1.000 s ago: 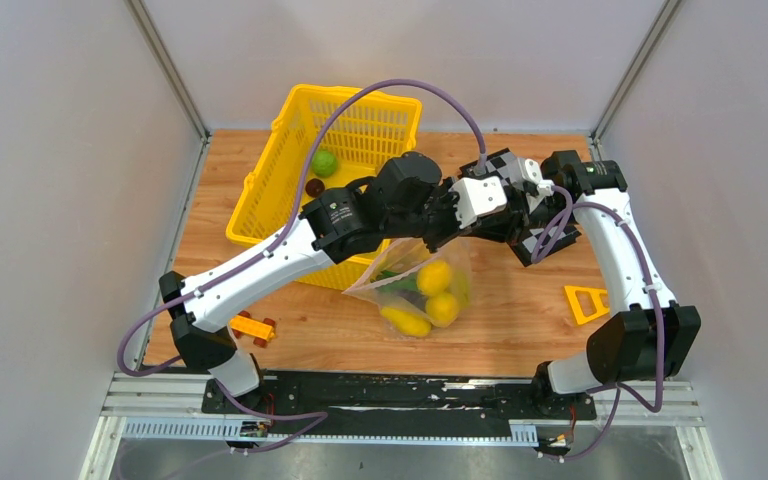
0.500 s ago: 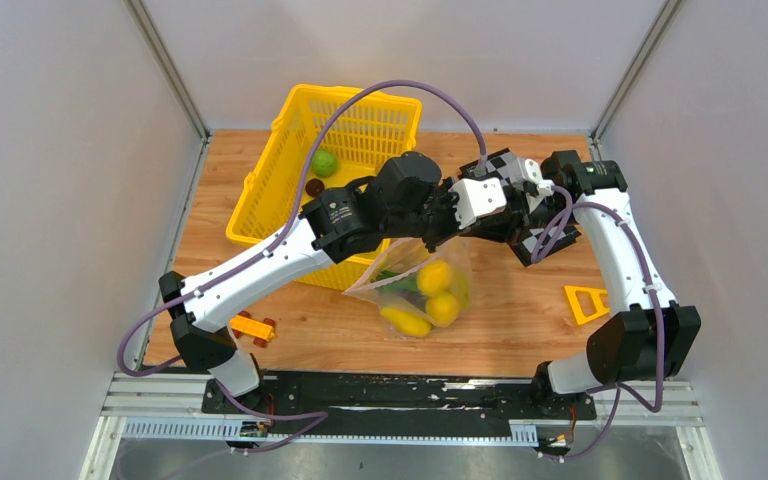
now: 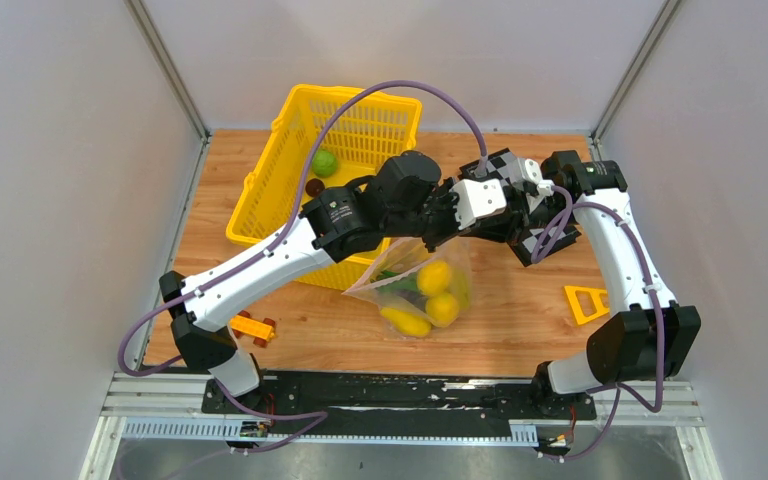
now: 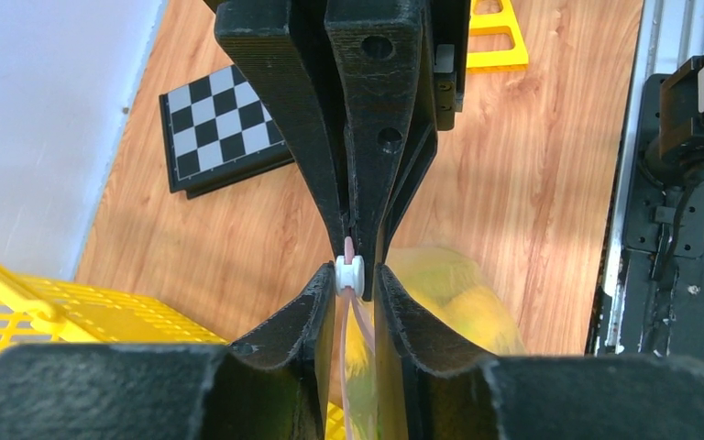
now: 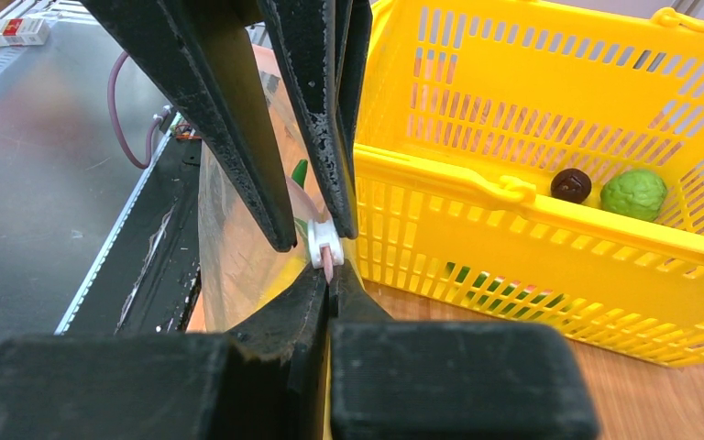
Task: Place the food in the zip-top bag and seal the zipper
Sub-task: Zip the zipper food storage bag at the center of the board.
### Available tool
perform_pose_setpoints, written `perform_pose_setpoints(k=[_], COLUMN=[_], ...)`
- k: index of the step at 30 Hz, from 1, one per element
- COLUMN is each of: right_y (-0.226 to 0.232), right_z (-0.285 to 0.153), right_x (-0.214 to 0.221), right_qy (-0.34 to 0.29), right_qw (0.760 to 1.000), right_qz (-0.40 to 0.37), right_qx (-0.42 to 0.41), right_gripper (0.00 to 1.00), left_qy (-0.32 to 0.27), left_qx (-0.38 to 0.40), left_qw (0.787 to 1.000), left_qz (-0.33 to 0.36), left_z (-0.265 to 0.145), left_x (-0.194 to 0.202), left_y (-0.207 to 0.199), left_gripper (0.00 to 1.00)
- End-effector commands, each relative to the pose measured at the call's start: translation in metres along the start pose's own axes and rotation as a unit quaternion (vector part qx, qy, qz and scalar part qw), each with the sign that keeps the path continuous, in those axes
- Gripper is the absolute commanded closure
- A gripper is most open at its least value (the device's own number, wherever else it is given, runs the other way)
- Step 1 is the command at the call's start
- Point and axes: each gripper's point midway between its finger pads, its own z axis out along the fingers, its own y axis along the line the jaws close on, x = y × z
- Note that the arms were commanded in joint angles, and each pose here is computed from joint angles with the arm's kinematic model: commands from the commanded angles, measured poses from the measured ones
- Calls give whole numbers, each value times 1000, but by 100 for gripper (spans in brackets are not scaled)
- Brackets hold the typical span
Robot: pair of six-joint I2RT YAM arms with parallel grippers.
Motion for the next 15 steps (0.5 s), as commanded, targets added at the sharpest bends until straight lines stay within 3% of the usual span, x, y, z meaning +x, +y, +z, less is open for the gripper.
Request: perform_pose_setpoints(k=[1,7,15], right_y=[9,9,8], right_z=[2,2,1], right_x=[-16,-17,-17], right_qy=[-21,-21,-19], right_qw=[1000,1000,1000], right_qz=[-3,-5,-7], right_qx=[-1,-1,1], right_gripper=[100,100,100], left_qy=[-26,-13,15], left_qx=[14,22,21], left_qw=[999,999,999], left_qz=[11,20,22], left_z=[1,3,-2], left_x=[-14,-7,12], left_y=[-4,-7,-9], left_gripper=[74,100,100])
